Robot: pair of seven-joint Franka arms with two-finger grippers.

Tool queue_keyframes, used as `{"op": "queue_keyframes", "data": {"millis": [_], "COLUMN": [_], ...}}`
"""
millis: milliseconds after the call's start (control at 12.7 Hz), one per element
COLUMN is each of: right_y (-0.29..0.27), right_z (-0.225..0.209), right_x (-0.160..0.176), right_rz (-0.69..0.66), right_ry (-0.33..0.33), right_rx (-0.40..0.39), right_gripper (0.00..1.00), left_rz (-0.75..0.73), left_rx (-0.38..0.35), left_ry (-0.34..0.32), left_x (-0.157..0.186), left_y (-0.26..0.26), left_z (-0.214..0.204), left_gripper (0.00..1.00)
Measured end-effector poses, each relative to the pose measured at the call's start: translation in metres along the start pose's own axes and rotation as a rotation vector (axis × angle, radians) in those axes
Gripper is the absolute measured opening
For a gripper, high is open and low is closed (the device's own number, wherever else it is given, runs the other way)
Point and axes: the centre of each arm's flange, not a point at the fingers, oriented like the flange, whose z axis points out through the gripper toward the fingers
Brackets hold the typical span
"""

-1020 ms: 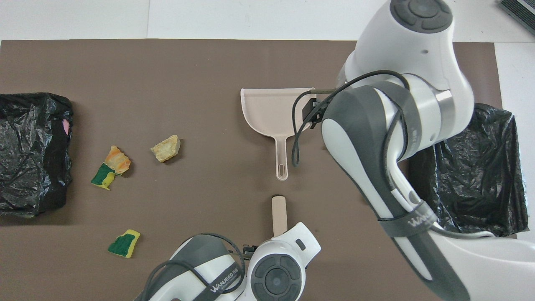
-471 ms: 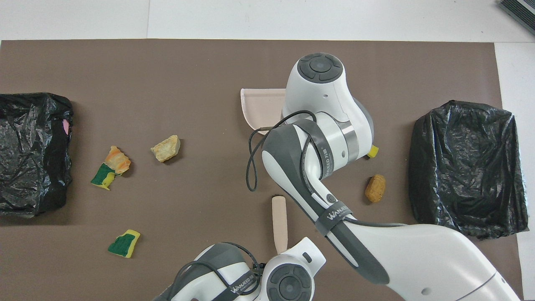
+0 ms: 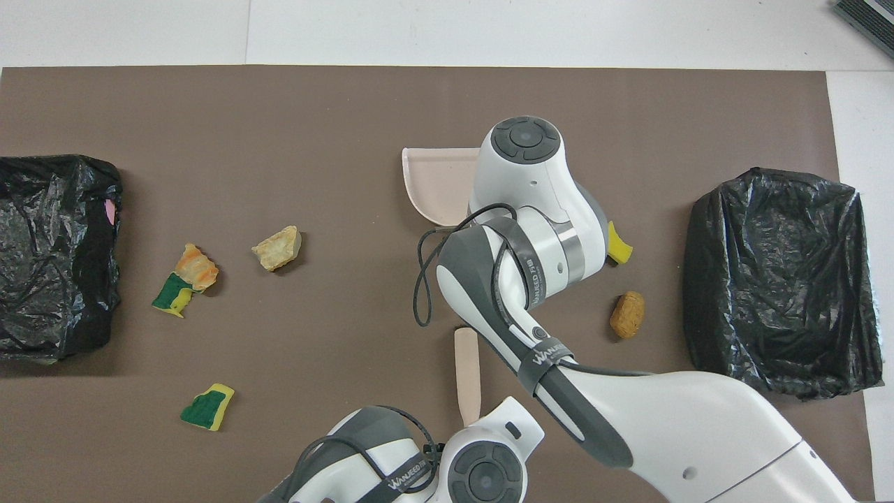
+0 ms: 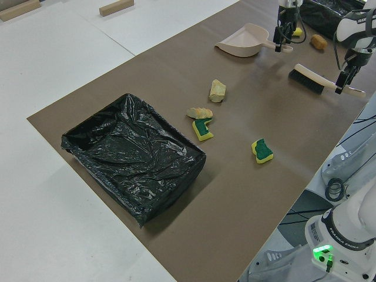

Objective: Sweep and dump trash in bin

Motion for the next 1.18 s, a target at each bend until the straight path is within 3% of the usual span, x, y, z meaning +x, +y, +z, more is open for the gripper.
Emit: {"op": "queue_keyframes", "data": {"millis": [235,471,628,941,1177], "right_y": [0.000,0.000,0.000,0.009,0.009], "right_z": [-0.002,-0.003,-0.003,-0.011,-0.036], "right_x": [-0.001,-0.001,0.000,0.003,-0.002], "right_rz": [0.000,0.000,0.002,0.015,0.002], "right_ry": [0.002,0.006,0.012,0.016,0.052], "right_rx": [0.000,0.002,0.005,0.006,0.007], "right_gripper": [0.91,0.53,0.32,0.32,0.32], "left_rz": [-0.002,-0.007,0.000,0.078,0.033], "left_rx": [0.003,0.005,0.054,0.268,0.305], "left_ry": [-0.017,-0.018,-0.044,-0.111,-0.092], "left_x": [0.000,0.003,0.000,-0.020,-0.014], "left_y": [0.000,-0.002,-0.008,-0.043,-0.071], "left_z": [0.006,0.005,0.005,-0.022,-0.039], "left_gripper": [0.26,0.26,0.26,0.26,0.26]}}
